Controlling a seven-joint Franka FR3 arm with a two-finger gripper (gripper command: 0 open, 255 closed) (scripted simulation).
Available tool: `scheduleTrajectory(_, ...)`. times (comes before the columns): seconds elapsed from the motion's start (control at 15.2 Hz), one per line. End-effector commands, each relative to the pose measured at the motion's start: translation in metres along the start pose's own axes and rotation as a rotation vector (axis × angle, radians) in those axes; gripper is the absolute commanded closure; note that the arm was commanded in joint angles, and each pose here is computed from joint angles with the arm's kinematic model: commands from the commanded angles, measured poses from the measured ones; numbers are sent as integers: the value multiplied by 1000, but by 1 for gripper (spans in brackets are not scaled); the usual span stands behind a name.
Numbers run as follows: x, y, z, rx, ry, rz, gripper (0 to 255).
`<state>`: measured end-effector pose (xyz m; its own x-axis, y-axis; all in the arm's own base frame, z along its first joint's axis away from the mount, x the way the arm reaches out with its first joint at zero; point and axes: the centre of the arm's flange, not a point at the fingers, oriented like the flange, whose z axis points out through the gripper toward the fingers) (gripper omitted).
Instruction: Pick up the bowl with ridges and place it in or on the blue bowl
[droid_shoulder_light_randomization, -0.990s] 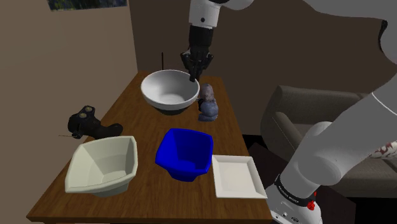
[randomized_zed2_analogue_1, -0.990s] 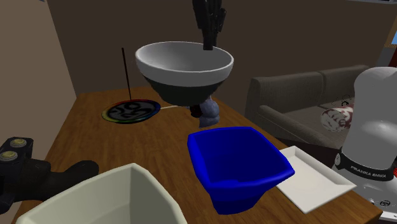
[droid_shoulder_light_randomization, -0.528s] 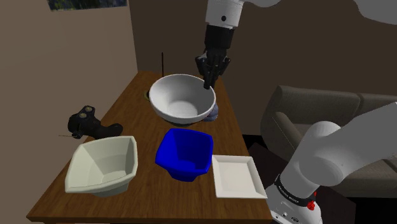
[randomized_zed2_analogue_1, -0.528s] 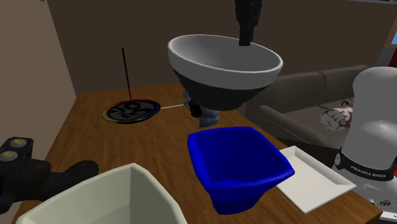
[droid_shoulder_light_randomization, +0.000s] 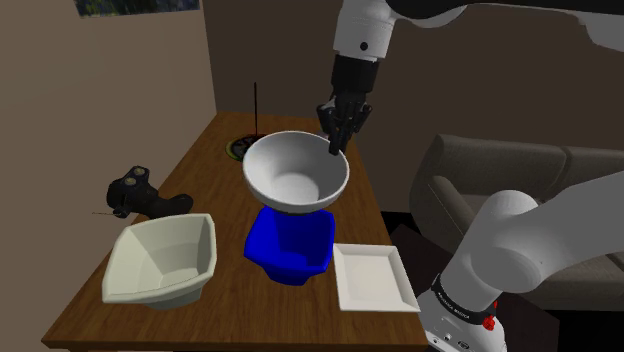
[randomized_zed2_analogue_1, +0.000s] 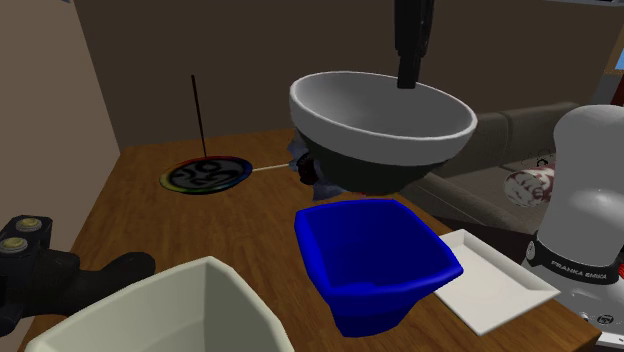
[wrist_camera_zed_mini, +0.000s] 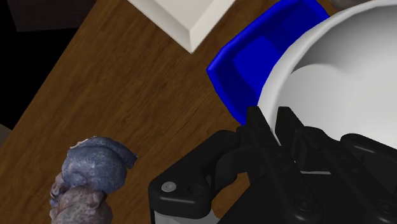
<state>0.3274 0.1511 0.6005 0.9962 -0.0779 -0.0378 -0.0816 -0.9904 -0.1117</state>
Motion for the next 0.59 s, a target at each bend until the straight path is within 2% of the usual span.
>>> scheduleTrajectory(0.0,1,2,11,1,1,0,255)
scheduleTrajectory(0.53,2,6,53,1,1,0,255)
